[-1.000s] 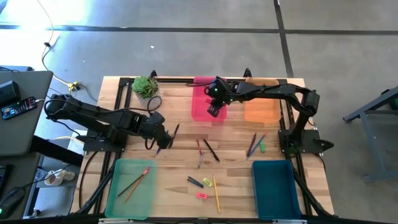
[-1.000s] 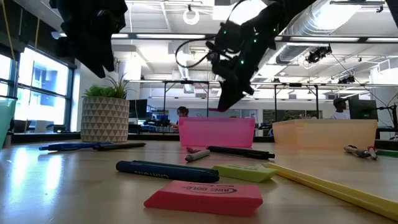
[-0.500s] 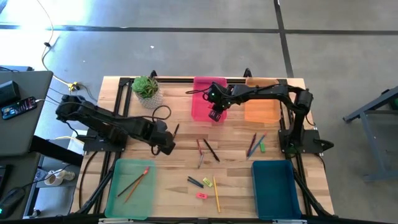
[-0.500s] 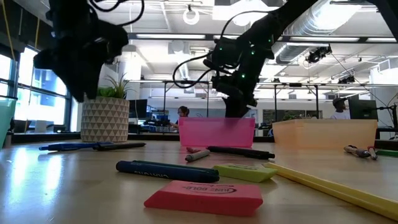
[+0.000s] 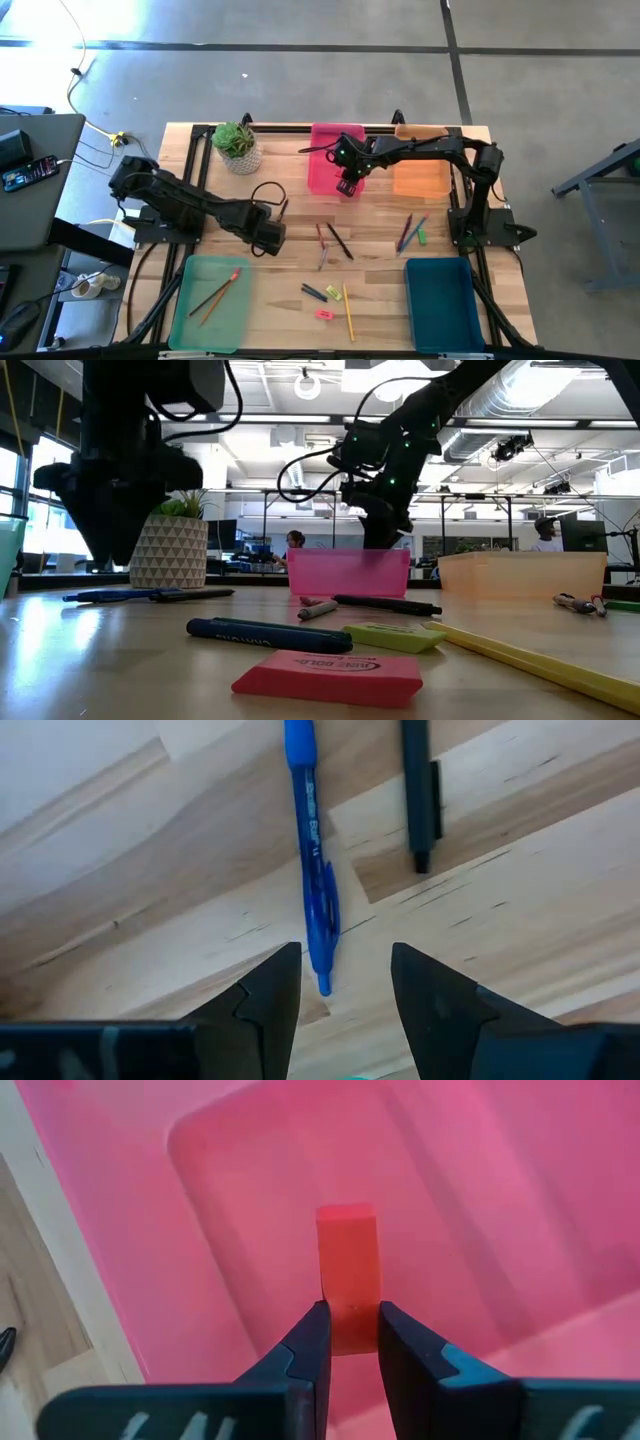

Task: Sort crayons/erasers/pens/pencils in bins
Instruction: Put the red eraser into the pink bin, then put the blue pen into the orange bin

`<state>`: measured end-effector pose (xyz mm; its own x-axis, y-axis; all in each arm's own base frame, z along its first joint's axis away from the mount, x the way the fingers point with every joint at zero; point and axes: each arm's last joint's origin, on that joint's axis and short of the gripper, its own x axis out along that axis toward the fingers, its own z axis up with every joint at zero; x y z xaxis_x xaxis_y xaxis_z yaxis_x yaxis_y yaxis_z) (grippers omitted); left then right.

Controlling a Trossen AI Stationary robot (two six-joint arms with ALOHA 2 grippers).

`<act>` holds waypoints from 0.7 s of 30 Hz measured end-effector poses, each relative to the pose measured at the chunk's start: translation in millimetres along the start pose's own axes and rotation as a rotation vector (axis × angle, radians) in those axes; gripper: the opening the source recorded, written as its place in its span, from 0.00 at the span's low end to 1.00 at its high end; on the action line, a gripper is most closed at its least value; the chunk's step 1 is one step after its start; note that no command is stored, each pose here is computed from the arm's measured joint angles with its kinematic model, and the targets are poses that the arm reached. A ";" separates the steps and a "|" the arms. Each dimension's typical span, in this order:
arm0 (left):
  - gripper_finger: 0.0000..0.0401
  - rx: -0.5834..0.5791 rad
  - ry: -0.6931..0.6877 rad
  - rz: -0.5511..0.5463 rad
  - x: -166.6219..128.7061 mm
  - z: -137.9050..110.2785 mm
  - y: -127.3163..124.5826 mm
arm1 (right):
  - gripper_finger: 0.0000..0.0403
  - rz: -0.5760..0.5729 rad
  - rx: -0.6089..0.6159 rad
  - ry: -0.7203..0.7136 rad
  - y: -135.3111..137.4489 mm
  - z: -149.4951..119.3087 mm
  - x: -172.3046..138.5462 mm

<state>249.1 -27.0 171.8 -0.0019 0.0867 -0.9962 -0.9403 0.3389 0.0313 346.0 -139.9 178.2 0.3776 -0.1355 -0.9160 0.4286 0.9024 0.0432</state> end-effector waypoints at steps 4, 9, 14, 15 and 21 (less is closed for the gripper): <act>0.36 -0.023 0.018 0.027 6.5 1.0 2.8 | 0.17 0.014 -0.013 0.001 0.3 0.0 0.0; 0.36 -0.037 0.034 0.020 7.4 6.9 4.1 | 0.29 0.022 -0.026 -0.003 0.7 0.3 0.0; 0.36 -0.013 0.048 0.010 8.0 14.2 5.5 | 0.39 0.018 -0.026 0.001 0.6 0.0 0.0; 0.36 -0.012 0.046 0.010 8.1 15.7 5.9 | 0.40 0.018 -0.026 0.001 0.6 0.0 0.0; 0.36 0.004 0.045 0.014 9.3 25.0 9.0 | 0.44 0.018 -0.032 0.011 0.5 -1.0 0.0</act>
<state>249.2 0.2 164.8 -0.0299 0.0495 -0.9983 -0.9389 0.3413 0.0451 345.4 -139.1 177.8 0.3760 -0.1153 -0.9194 0.3955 0.9173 0.0467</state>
